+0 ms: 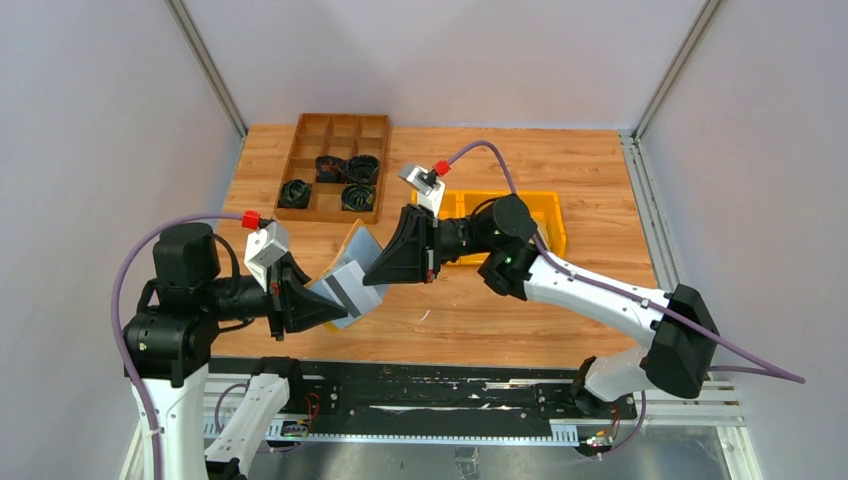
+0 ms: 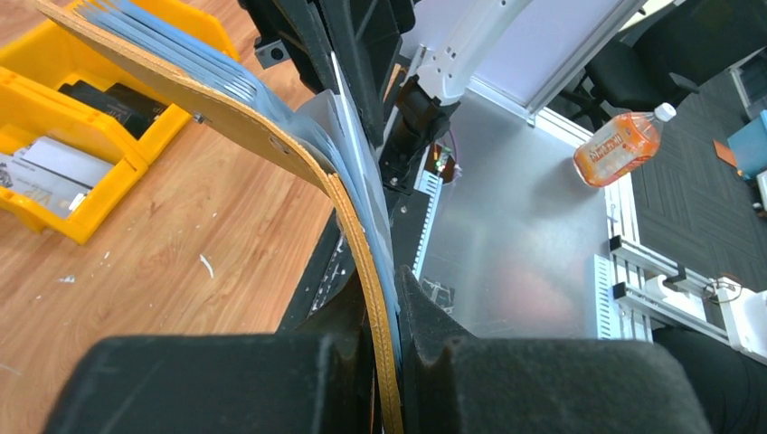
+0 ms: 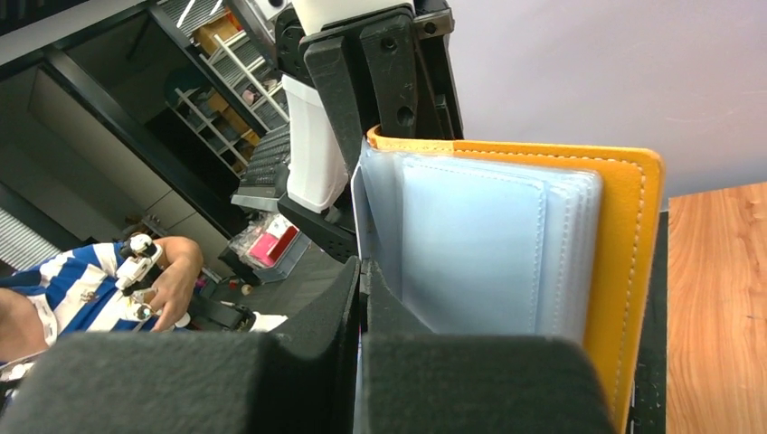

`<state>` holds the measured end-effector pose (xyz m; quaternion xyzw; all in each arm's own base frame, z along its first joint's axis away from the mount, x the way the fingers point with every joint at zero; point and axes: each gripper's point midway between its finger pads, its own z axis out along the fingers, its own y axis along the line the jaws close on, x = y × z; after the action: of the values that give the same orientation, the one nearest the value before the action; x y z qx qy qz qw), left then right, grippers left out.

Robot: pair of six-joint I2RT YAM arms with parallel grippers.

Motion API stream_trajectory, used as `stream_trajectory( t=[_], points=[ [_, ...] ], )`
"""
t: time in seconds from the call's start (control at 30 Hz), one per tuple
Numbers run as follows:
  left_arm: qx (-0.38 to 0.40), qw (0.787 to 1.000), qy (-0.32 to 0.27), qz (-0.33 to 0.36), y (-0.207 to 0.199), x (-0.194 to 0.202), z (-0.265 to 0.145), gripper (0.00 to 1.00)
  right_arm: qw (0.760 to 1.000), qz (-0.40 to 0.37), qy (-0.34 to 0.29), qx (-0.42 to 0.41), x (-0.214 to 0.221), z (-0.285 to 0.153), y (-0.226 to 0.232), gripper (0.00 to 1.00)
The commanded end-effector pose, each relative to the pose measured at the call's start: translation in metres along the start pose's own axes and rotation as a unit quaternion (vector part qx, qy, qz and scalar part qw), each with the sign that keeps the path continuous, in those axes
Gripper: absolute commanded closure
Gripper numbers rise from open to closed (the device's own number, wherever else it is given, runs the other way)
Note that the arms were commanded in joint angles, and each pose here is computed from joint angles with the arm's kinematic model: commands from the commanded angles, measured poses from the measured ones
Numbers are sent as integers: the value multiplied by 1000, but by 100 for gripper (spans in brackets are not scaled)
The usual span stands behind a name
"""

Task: Take the credit cards out of the card holder
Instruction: Remove the credit card from the card holder, then place the credit card in the storage box.

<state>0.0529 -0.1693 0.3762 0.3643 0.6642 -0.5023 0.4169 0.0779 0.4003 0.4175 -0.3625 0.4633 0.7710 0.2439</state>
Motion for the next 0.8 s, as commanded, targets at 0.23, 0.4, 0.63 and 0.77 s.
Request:
stream_trajectory(
  t=[0.23,0.4,0.63,0.77],
  points=[
    [-73,996,12,41,26,2,-4,100,985,-2,-90,145,-54,-84,-43,100],
    [-85,995,19,55,34,8,-4,100,941,27,-121,314,-55,-160,-110,100],
    [-97,991,25,93,38,18,-7,100,823,56,-111,554,-23,-260,-218,100],
    [-102,991,34,79,47,23,-6,100,797,94,-87,590,-4,-276,-274,100]
  ],
)
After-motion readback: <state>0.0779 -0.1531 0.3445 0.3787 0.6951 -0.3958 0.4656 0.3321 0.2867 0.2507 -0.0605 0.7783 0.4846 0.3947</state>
